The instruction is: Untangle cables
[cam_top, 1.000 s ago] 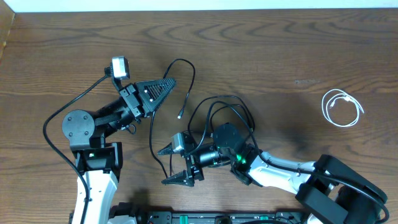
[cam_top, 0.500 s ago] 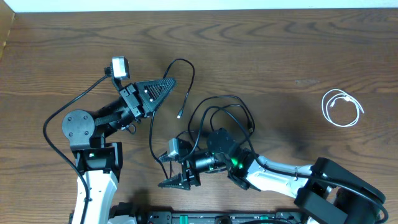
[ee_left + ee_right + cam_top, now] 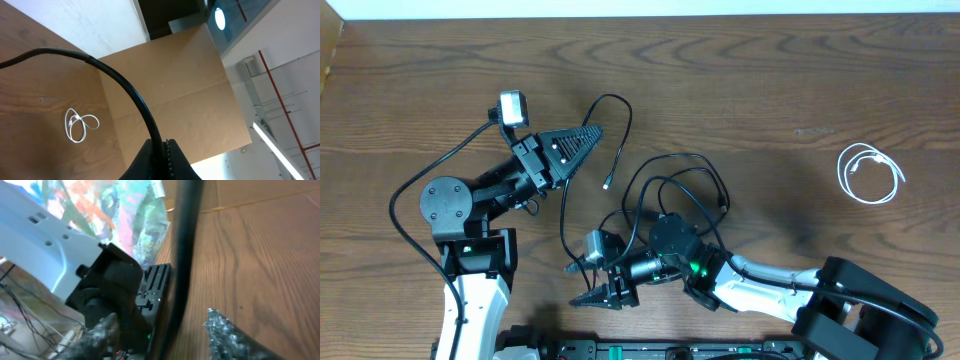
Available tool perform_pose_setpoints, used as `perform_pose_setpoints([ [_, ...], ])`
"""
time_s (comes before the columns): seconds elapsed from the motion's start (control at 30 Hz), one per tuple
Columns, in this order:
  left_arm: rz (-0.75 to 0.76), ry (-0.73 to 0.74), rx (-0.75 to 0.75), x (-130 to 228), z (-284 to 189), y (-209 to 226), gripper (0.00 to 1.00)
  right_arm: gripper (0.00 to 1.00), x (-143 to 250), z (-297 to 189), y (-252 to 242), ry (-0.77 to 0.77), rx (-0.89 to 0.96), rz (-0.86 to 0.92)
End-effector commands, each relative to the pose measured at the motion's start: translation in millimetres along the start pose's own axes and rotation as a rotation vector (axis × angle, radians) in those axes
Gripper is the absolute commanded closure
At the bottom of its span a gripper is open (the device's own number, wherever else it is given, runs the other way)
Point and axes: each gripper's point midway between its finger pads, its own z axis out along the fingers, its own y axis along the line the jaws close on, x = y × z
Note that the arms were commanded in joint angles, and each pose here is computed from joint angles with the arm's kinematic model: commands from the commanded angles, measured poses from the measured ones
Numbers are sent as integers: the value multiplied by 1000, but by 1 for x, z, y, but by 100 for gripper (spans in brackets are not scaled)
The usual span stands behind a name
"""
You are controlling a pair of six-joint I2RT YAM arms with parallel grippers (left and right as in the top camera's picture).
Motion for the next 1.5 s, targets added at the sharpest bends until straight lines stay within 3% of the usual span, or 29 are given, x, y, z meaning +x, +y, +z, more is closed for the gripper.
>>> perform_pose_setpoints([
  [0.0,14,14,1,3,-1,0,93,74,7,1,7,18,-41,17],
  [0.03,14,15,1,3,-1,0,92,92,8,1,6,23,-39,23],
  [0.07,14,18,1,3,-1,0,92,99,9,1,5,27,-34,29],
  [0.27,113,68,1,12,-1,2,93,99,8,-1,-5,19,11,65],
  [0.5,80,82,-95,15,-3,37,92,99,-5,-9,-12,-20,30,224],
  [1.13,-56,198,-305,45,-16,127,93,99,-104,-78,4,-188,98,61],
  [1.47,-29,270,-371,70,-30,148,92,99,-123,-104,-17,-258,196,109],
])
